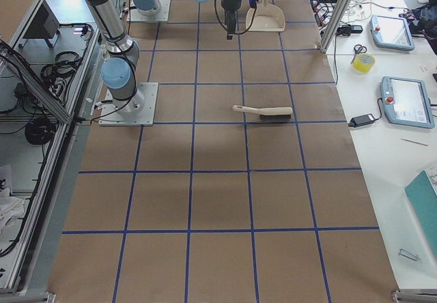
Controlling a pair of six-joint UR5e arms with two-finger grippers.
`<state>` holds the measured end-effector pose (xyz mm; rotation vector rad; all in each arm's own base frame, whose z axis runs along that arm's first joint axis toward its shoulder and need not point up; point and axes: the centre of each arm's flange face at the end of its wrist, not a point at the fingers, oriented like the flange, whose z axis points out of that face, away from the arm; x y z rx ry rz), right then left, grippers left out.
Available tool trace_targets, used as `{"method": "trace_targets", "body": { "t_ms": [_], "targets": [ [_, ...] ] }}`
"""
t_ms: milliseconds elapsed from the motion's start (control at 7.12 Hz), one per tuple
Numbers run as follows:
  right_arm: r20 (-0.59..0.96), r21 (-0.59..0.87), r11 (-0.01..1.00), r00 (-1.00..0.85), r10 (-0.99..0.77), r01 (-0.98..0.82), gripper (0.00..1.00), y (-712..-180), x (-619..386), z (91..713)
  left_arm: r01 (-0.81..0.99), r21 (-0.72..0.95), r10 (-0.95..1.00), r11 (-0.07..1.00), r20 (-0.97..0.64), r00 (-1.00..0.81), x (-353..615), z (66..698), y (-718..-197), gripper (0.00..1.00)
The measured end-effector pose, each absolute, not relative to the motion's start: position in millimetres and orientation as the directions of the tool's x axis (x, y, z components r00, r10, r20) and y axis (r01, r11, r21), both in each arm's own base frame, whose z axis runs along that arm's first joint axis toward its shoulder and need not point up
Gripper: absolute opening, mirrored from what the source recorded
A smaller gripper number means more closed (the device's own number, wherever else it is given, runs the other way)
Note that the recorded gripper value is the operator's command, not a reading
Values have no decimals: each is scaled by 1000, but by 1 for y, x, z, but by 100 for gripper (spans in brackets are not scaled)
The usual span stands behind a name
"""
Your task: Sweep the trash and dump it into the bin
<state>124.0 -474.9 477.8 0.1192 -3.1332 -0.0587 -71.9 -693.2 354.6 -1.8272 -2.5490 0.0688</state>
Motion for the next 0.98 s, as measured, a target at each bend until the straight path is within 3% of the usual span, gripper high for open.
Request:
{"method": "trace_targets", "body": {
  "t_ms": [281, 561, 982],
  "targets": [
    [5, 37, 996, -997, -76, -76, 100, -475, 124, 478, 873, -86, 876, 481, 12, -482, -115, 410, -657, 85],
    [5, 36, 996, -997, -77, -77, 100, -475, 124, 478, 740, -100, 745, 665, 21, -667, -128, 459, -624, 100],
    [4, 38, 996, -997, -76, -76, 100, -474, 124, 478, 490, -112, 497, 864, 34, -867, -146, 504, -582, 100]
  ]
}}
